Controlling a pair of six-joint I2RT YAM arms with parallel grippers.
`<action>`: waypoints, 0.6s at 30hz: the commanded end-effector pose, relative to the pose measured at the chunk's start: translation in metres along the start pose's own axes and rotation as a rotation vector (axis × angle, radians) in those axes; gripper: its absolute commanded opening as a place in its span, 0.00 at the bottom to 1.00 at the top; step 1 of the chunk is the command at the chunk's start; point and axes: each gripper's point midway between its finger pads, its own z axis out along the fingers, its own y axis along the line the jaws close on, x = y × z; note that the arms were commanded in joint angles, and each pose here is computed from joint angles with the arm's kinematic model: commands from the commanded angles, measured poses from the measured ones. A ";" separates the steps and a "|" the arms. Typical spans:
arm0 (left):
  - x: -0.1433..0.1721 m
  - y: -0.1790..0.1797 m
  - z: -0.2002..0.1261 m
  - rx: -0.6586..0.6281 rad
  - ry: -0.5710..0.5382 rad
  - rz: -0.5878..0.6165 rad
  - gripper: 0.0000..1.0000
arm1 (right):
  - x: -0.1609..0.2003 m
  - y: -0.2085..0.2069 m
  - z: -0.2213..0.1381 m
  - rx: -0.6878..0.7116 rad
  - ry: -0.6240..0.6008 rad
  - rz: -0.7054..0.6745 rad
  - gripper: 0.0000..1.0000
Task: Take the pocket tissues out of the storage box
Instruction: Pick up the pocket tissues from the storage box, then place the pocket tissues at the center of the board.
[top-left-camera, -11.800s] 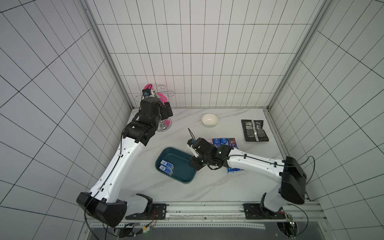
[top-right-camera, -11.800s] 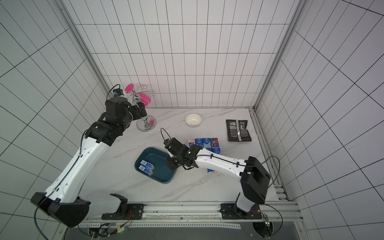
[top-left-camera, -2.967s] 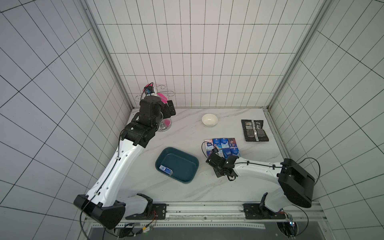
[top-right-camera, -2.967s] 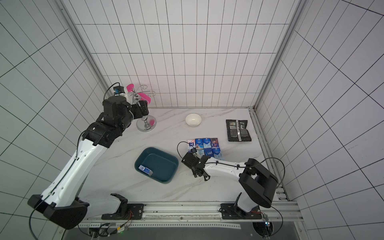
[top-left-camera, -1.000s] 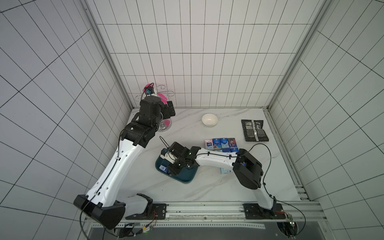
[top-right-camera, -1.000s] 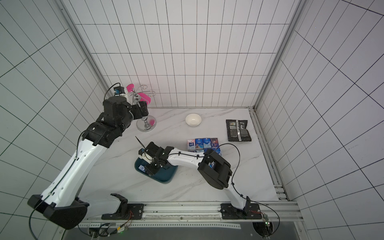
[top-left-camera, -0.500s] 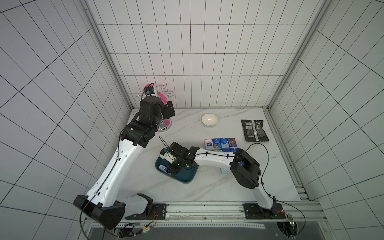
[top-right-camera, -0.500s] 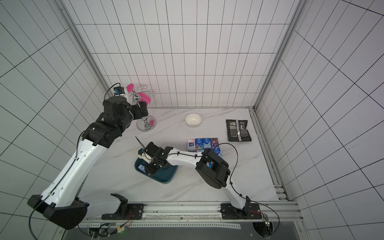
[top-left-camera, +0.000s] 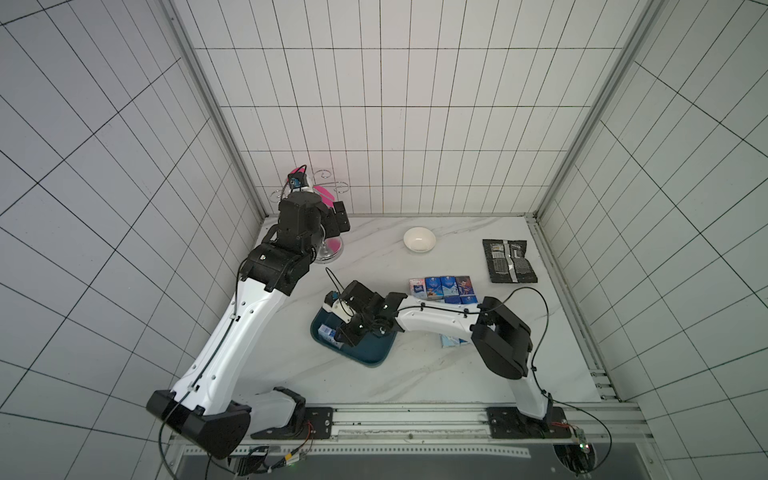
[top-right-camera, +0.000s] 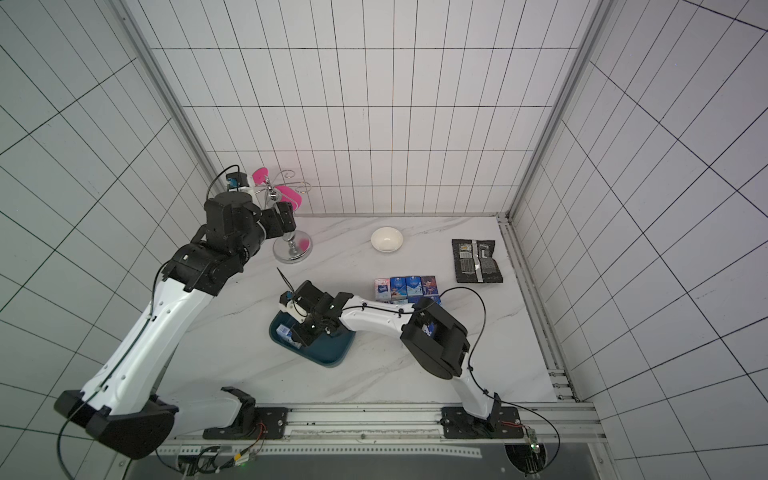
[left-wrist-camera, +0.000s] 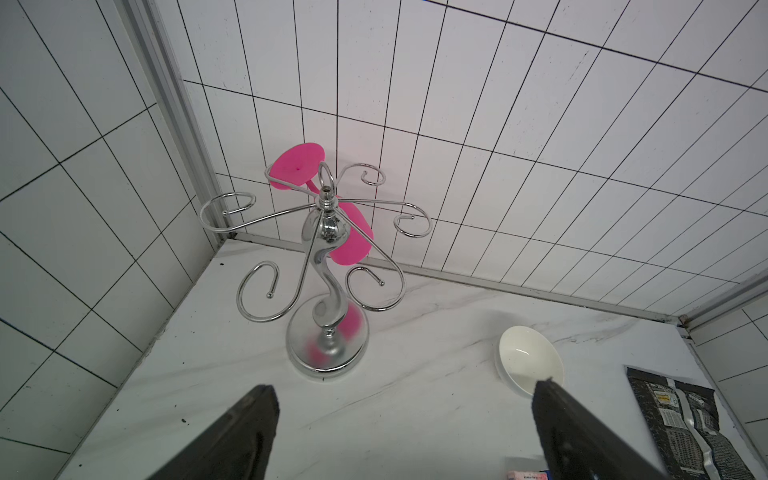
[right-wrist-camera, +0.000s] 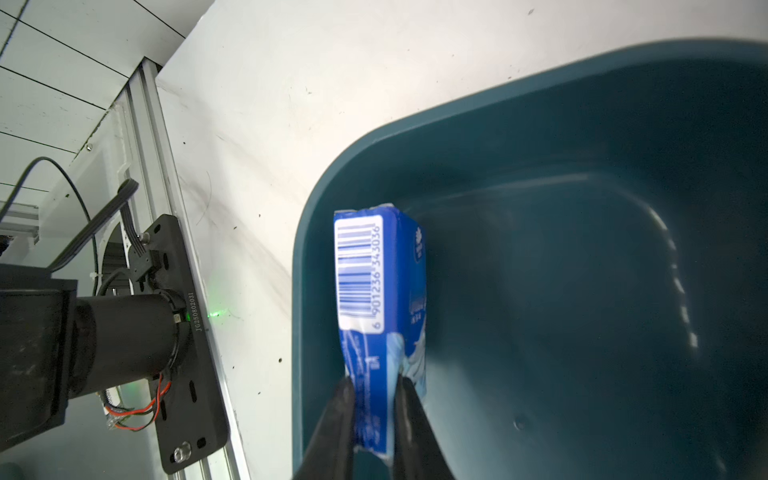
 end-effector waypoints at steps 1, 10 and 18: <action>-0.017 0.001 -0.012 0.002 -0.042 -0.001 0.99 | -0.020 0.000 -0.037 0.027 -0.102 0.016 0.11; -0.019 0.000 -0.009 -0.006 -0.044 0.007 0.99 | 0.021 -0.016 -0.116 0.189 -0.128 0.100 0.11; -0.017 -0.005 -0.002 0.008 -0.039 -0.004 0.99 | 0.098 -0.044 -0.190 0.399 -0.102 0.220 0.12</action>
